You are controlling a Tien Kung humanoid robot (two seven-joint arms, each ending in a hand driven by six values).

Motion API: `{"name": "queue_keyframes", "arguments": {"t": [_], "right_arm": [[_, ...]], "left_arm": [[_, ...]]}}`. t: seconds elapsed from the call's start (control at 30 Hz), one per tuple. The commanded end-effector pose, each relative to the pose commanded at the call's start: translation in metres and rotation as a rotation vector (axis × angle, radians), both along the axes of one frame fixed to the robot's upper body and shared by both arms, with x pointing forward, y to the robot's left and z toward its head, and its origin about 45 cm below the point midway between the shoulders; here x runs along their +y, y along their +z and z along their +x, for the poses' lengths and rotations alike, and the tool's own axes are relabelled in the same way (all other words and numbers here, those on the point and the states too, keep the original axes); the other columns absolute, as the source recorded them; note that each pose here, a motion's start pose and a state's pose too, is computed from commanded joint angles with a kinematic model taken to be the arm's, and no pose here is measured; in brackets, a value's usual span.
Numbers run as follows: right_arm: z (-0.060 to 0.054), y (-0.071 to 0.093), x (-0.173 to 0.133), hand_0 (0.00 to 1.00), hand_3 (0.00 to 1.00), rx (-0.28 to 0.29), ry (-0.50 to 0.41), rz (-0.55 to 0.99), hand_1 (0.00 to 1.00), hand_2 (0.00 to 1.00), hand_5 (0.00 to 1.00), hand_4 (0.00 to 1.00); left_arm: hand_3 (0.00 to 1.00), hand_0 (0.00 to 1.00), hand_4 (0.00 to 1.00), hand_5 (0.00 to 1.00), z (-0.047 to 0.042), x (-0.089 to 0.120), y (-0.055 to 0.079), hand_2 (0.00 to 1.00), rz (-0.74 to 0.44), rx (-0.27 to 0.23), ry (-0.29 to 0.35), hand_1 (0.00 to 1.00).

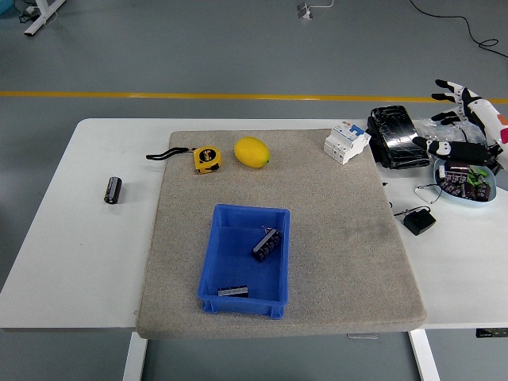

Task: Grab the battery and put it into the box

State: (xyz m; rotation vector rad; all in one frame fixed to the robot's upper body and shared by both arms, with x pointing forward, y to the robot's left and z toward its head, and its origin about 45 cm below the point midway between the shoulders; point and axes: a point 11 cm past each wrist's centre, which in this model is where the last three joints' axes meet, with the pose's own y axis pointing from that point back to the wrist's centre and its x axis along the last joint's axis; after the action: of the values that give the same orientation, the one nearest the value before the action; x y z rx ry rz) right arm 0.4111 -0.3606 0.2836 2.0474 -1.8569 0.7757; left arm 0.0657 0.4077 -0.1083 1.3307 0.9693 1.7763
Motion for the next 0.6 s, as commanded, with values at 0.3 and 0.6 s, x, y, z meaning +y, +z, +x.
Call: {"name": "queue_keyframes", "arguments": {"t": [0.3,0.6], "right_arm": [[-0.022,-0.025,-0.006,0.794,0.919,0.052,-0.048,0.477,0.791,0.845,0.774,0.998],[-0.045,-0.049,-0.008,0.814,0.920,0.078,-0.056,0.614,0.804,0.850,0.815,0.998]], "left_arm": [[0.635,0.756,0.699,0.602,0.0152,-0.006,0.001,0.709,-0.010,-0.025,-0.024,0.696],[0.636,0.754,0.699,0.604,0.0218,-0.014,0.000,0.715,-0.029,-0.036,-0.036,0.707]]}}
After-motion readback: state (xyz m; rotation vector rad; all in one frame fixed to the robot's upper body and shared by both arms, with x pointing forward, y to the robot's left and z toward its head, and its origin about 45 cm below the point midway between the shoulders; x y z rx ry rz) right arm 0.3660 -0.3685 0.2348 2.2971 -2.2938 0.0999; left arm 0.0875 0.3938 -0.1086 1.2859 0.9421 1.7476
